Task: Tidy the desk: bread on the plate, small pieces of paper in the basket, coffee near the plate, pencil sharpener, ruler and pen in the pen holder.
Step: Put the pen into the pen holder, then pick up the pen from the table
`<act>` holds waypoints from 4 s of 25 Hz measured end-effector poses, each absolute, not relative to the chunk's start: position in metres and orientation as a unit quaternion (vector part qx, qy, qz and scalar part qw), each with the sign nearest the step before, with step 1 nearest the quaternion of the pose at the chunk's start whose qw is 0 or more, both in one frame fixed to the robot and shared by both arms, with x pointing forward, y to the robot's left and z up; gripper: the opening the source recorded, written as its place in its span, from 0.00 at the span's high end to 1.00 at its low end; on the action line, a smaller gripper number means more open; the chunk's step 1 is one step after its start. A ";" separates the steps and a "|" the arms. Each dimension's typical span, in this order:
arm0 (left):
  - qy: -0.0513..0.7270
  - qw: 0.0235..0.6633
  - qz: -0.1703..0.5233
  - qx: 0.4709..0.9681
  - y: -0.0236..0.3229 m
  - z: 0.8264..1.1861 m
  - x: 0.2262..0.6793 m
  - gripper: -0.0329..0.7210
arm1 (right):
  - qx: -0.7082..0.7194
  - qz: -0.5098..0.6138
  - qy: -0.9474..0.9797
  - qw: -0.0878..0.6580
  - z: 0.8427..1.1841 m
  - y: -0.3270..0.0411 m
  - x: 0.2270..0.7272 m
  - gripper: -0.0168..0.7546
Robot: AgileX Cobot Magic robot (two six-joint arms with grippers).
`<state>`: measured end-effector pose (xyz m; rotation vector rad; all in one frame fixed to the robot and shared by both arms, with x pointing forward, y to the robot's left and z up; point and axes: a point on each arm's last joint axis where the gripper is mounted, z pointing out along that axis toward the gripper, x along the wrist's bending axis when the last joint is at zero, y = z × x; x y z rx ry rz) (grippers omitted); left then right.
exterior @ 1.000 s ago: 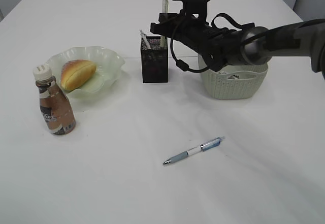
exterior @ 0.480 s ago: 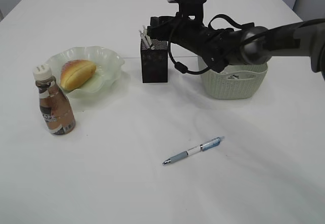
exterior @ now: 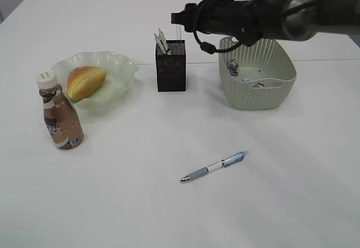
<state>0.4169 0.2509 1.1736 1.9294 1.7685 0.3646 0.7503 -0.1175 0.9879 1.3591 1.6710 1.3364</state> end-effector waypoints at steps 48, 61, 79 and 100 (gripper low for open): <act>0.510 0.221 0.048 0.830 0.184 1.146 0.428 0.51 | 0.646 0.223 0.728 0.059 1.149 -0.170 0.556 0.37; 0.474 0.170 0.060 0.862 0.147 1.109 0.457 0.51 | 0.670 0.189 0.716 0.052 1.130 -0.216 0.446 0.37; 0.361 0.150 0.044 0.919 0.057 1.083 0.545 0.51 | 0.682 0.098 0.721 0.081 1.087 -0.241 0.427 0.37; 0.255 0.076 0.013 0.964 -0.040 0.995 0.533 0.51 | 0.668 -0.021 0.731 0.139 1.052 -0.249 0.464 0.39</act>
